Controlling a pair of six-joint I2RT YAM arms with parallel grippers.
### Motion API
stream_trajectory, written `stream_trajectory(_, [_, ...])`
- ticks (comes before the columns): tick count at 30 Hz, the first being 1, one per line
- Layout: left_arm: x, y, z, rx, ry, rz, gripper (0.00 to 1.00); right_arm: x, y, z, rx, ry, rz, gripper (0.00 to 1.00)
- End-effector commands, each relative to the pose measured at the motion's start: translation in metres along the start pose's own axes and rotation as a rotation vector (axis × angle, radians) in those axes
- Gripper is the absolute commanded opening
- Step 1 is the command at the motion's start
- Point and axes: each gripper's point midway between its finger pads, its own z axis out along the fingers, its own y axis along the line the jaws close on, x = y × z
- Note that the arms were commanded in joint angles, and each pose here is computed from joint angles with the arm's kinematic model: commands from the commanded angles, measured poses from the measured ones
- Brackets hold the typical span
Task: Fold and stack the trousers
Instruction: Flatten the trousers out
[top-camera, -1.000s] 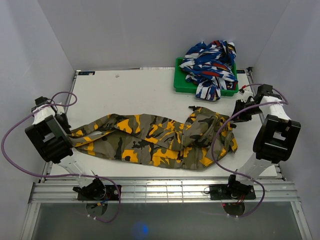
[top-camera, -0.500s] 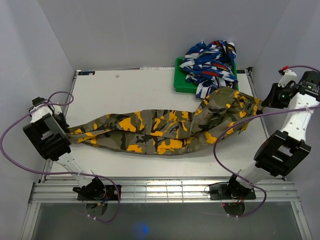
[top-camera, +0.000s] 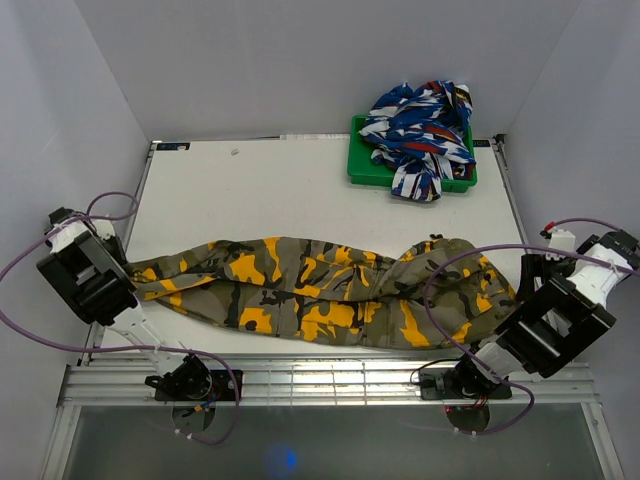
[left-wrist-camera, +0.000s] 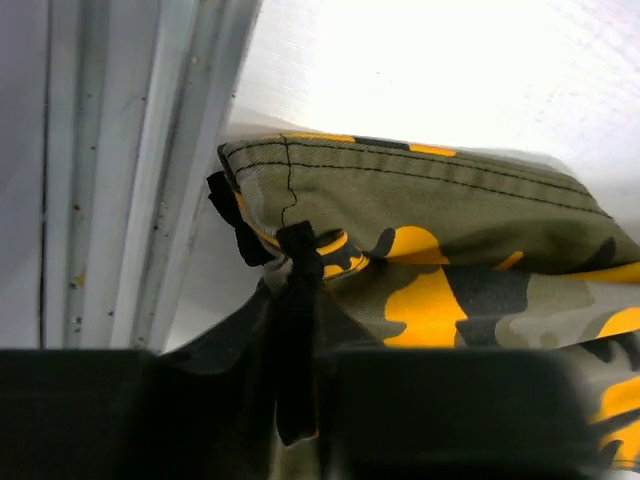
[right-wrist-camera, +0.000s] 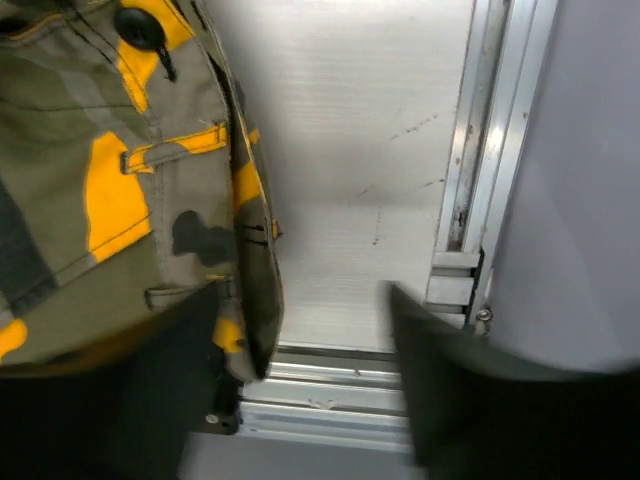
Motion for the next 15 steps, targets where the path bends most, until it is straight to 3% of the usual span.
stream_trajectory(1, [-0.003, -0.019, -0.02, 0.12, -0.067, 0.103, 0.32, -0.053, -0.024, -0.035, 0.075, -0.16, -0.224, 0.95])
stream_trajectory(4, [-0.013, -0.044, -0.044, 0.25, -0.145, 0.193, 0.78, -0.101, -0.005, -0.056, -0.038, -0.307, -0.271, 0.9])
stream_trajectory(5, [-0.017, -0.048, -0.052, 0.265, -0.17, 0.214, 0.82, -0.133, 0.005, -0.073, -0.06, -0.378, -0.337, 0.9])
stream_trajectory(7, [-0.022, -0.058, -0.065, 0.308, -0.201, 0.263, 0.92, -0.151, 0.022, -0.073, -0.143, -0.389, -0.384, 0.9])
stream_trajectory(11, [-0.041, -0.066, -0.093, 0.379, -0.221, 0.336, 0.95, -0.187, 0.092, -0.06, -0.299, -0.419, -0.737, 0.9])
stream_trajectory(15, [-0.03, -0.081, -0.109, 0.494, -0.159, 0.394, 0.95, -0.198, 0.152, -0.032, -0.377, -0.447, -1.037, 0.92])
